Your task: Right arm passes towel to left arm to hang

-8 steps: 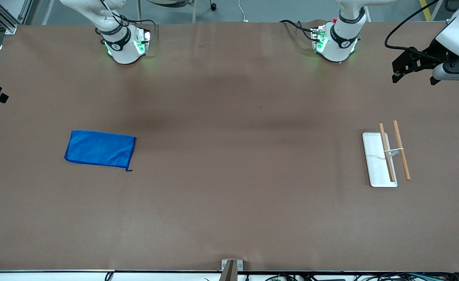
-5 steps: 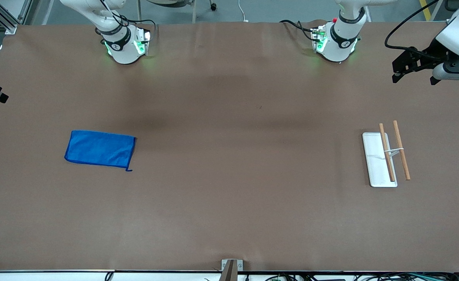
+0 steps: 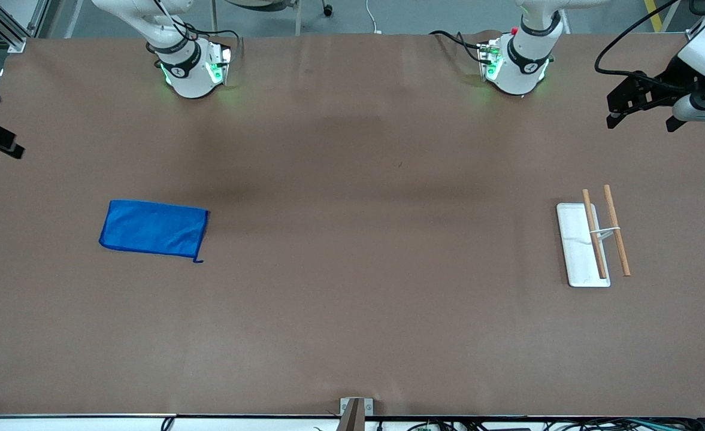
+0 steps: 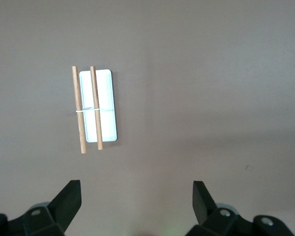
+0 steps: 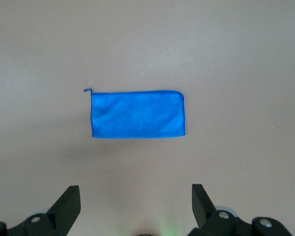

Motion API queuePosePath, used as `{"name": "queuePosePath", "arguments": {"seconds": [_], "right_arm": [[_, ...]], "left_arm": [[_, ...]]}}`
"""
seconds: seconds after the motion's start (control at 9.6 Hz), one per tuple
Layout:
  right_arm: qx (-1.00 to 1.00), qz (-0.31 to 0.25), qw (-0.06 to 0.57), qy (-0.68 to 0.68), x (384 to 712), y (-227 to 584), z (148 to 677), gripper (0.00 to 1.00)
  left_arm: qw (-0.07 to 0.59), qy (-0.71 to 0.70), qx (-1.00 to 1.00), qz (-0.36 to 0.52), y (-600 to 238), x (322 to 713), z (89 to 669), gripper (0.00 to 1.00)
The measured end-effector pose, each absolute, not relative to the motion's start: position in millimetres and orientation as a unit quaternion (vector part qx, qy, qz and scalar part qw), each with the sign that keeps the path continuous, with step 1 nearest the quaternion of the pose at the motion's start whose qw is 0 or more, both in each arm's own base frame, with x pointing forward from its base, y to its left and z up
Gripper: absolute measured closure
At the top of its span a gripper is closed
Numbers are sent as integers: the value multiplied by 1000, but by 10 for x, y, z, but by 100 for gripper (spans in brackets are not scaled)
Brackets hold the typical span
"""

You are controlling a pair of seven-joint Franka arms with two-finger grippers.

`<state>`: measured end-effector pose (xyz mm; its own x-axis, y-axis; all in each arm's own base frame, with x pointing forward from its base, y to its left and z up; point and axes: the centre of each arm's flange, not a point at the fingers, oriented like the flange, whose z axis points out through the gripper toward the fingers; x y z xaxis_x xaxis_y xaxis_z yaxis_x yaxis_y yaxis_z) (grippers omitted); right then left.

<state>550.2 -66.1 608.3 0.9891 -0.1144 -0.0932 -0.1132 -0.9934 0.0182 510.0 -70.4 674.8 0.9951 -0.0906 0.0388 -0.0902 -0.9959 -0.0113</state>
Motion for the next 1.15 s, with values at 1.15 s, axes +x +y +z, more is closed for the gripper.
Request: {"name": "queuePosePath", "arguments": {"seconds": [1.15], "right_arm": [[1000,10,18,-4,5165,-705,1986,2]], "left_arm": [[6,43,-999,1,-708,5071,6713,0]]}}
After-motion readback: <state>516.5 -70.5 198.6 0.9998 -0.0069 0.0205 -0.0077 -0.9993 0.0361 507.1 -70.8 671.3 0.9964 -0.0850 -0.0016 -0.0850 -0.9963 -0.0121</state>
